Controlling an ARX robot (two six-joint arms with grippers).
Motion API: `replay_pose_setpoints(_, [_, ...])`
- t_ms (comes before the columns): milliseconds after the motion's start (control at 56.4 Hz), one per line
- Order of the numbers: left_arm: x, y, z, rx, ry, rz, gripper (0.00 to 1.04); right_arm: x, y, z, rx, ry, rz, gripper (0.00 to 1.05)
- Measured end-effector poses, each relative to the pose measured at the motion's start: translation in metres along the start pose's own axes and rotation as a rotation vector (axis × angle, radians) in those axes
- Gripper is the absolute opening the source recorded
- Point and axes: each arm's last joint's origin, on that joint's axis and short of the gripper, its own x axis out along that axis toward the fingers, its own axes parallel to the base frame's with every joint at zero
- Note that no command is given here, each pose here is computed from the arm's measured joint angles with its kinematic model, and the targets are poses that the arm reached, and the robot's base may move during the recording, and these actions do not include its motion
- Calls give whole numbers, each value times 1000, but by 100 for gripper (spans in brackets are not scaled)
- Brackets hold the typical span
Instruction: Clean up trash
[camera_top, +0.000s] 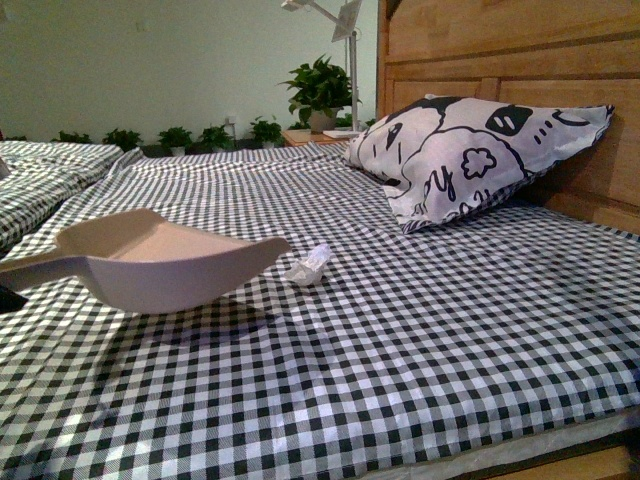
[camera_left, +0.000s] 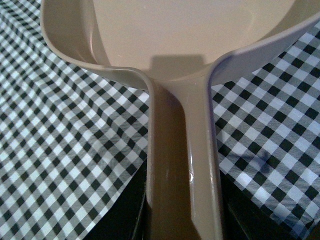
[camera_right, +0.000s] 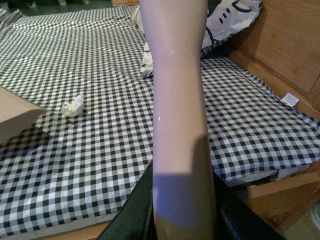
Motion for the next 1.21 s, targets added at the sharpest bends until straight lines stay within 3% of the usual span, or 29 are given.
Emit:
replay_pose_setpoints(638, [35,19,-4,64,82,-91,28,0,0,0,0,0,0,21])
replay_pose_setpoints(940, [45,30,9,134,110,-84,28,0,0,0,0,0,0,21])
replay_pose_setpoints(1206, [58,24,25,182,87,-91,28,0,0,0,0,0,0,21])
